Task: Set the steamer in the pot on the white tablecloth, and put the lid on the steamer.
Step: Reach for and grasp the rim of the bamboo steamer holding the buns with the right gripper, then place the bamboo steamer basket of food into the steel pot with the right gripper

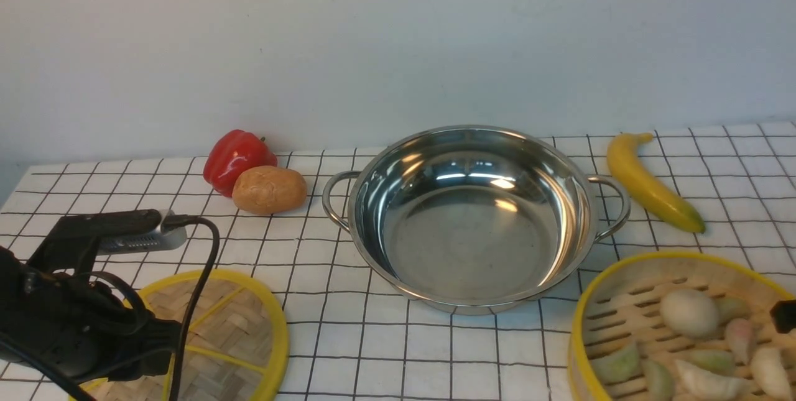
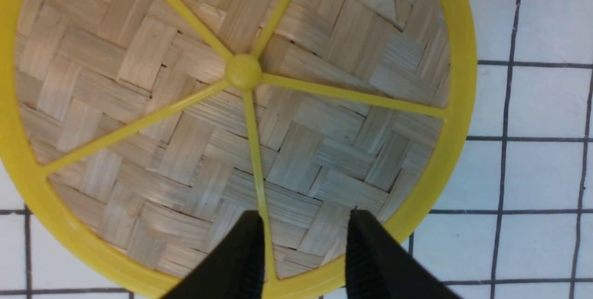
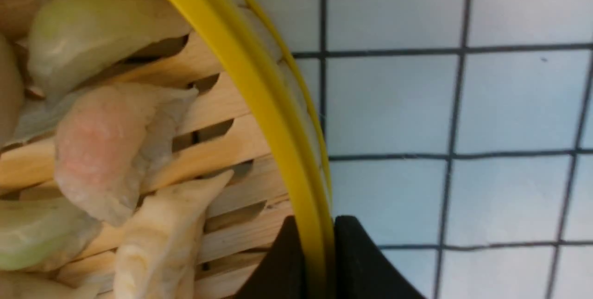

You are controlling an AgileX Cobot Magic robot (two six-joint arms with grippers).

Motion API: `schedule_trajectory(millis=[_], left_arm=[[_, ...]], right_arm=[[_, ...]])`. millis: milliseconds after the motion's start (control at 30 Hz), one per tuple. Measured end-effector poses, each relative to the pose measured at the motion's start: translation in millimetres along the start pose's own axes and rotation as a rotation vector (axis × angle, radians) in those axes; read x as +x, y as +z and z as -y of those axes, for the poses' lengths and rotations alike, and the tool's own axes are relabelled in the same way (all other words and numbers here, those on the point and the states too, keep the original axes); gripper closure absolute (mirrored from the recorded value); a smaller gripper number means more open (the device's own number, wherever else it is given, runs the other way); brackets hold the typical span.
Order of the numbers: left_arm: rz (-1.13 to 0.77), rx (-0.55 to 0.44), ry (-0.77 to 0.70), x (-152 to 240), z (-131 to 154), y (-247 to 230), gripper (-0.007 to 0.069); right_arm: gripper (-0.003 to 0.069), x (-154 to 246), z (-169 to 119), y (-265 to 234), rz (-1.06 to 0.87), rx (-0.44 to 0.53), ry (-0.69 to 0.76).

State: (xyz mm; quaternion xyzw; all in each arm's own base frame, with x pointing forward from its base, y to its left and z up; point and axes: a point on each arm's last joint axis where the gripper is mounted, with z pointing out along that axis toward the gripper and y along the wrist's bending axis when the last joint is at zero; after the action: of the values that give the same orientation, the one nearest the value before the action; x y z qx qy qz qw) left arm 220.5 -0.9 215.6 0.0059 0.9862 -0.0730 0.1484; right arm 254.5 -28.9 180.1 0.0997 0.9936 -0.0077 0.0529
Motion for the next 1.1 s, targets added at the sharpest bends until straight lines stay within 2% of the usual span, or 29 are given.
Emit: schedule_trajectory(millis=[200,600,900,1067,1100], left_arm=[[0.001,0.005,-0.005,-0.1,0.5,0.0,0.0382],[0.001,0.005,-0.006,-0.1,0.5,0.0,0.0382],[0.001,0.006,-0.005,-0.1,0.6,0.0,0.0382],[0.001,0.006,-0.005,-0.1,0.6,0.0,0.0382],[0.001,0.006,-0.005,-0.1,0.6,0.0,0.0382]], right_arm=[[0.0585,4.3,5.2,-9.8,-0.045,0.055,-0.01],[0.0576,28.3,11.0,-57.1,0.014,0.082,-0.024],[0.0573,38.9,2.2,-69.0,0.007,-0.027,-0.054],[0.0571,33.1,-6.8,-79.6,0.034,-0.123,-0.077],[0.0571,28.9,-11.5,-86.1,0.058,-0.172,-0.08]])
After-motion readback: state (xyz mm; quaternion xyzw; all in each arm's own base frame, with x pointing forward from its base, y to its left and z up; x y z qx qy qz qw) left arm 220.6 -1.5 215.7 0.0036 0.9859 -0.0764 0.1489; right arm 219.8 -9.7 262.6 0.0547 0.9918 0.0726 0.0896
